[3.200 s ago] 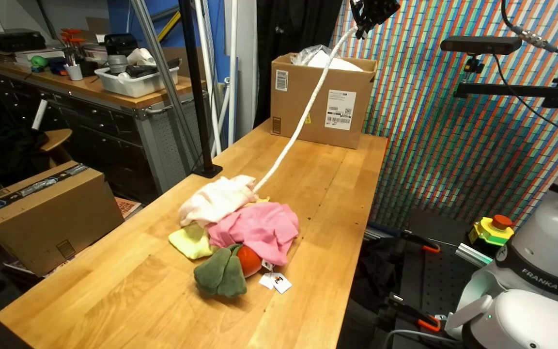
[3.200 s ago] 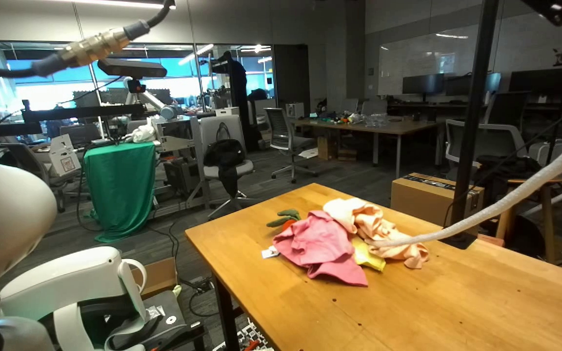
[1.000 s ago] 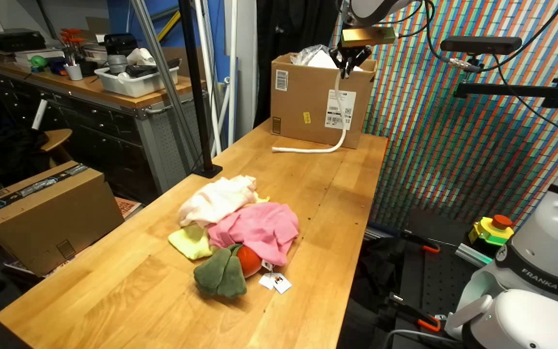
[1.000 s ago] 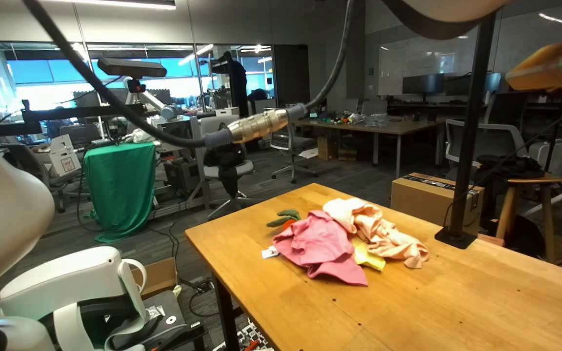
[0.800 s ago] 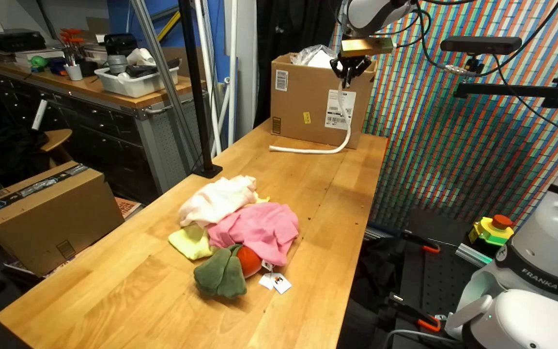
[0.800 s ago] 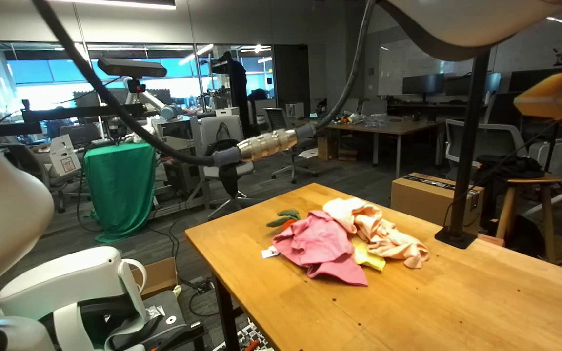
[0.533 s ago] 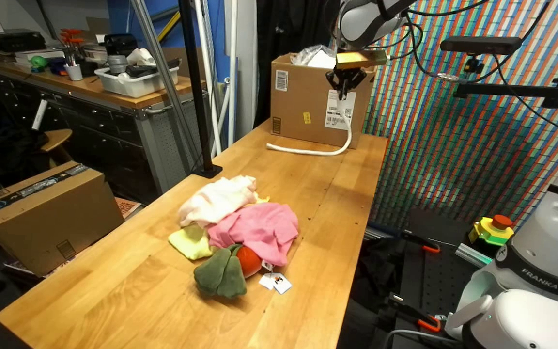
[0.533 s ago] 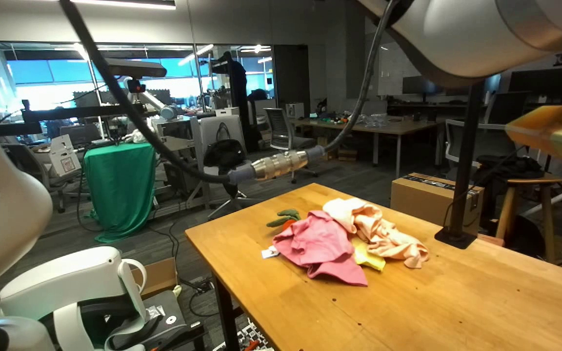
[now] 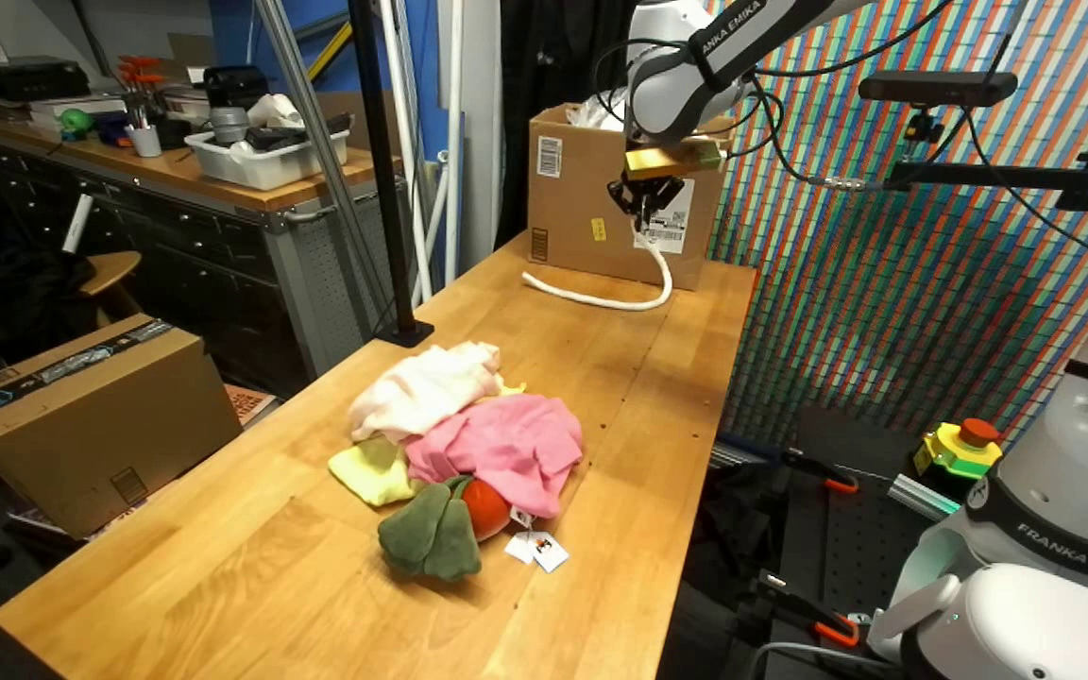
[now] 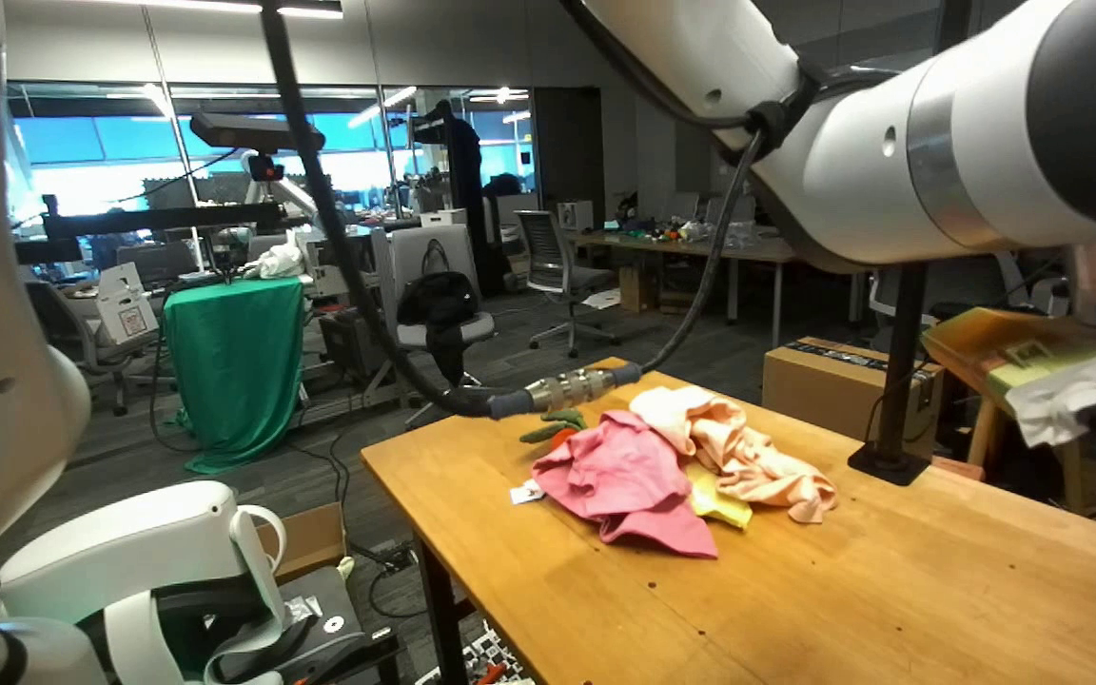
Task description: Separate the objects on the heap
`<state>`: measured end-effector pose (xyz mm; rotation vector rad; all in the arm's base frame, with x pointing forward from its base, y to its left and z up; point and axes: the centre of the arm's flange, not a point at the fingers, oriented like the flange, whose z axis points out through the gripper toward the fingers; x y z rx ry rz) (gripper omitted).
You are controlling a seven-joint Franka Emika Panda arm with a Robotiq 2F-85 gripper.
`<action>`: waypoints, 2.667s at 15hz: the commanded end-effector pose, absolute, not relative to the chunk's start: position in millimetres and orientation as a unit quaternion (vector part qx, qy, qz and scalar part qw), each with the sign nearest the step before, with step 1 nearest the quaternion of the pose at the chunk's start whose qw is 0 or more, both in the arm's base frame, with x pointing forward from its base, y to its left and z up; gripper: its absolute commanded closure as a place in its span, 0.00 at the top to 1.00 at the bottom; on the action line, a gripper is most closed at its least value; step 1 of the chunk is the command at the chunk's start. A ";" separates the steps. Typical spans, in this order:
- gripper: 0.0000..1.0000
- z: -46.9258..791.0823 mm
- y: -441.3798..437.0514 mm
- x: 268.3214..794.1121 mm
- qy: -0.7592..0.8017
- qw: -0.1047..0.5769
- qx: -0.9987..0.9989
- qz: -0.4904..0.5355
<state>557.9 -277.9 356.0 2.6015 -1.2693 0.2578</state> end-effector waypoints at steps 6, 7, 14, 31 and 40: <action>0.15 320.3 -280.5 576.8 -0.439 0.135 0.884 0.090; 0.36 318.7 -278.8 576.0 -0.438 0.139 0.884 0.090; 0.77 325.5 -264.8 562.6 -0.425 0.148 0.889 0.087; 1.00 385.7 -70.2 551.7 -0.137 0.089 0.981 0.108; 1.00 391.6 26.1 577.1 0.052 0.073 0.987 0.133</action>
